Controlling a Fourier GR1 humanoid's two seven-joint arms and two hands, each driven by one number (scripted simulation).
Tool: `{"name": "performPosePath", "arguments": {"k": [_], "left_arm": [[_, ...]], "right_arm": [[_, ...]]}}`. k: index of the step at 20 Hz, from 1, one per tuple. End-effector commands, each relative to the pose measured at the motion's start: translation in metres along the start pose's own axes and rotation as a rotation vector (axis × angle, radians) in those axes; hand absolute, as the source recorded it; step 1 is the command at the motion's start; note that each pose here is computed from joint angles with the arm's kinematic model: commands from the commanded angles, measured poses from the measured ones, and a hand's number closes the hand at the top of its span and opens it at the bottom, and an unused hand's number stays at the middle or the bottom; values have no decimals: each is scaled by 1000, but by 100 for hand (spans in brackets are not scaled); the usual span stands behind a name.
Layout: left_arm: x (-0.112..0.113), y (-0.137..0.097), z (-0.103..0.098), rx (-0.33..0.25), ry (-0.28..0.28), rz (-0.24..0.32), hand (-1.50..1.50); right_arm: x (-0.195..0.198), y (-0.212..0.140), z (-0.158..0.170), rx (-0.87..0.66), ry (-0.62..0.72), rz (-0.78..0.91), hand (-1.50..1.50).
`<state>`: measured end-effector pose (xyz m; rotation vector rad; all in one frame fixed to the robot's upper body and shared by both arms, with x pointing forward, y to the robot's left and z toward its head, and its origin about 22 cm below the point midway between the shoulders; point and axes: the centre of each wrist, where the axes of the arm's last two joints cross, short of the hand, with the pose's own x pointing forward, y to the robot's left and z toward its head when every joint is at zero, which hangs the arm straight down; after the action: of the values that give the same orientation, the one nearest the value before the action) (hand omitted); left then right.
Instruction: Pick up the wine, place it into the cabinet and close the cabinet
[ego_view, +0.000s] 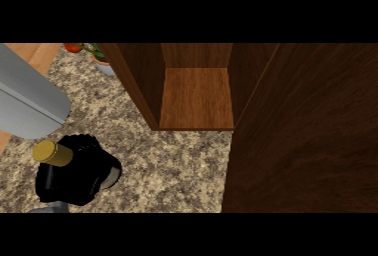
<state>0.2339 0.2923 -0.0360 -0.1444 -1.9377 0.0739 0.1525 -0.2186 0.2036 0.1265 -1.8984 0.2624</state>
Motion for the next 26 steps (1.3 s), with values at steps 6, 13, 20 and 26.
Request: {"name": "performPosePath", "arguments": {"k": [6,13,20,26], "left_arm": [[61,-53,-17,-97,18,43,150],[81,-104,-50,-150,52,64,150],[106,-174,-55,-171,38,124,150],[117,-195,-85,-144,49,134,150]], "right_arm": [[16,4,4,11,-48,-80,-150],[18,1,16,32,-51,-79,-150],[10,4,18,50,-37,-84,-150],[23,1,32,45,-38,-65,-150]]}}
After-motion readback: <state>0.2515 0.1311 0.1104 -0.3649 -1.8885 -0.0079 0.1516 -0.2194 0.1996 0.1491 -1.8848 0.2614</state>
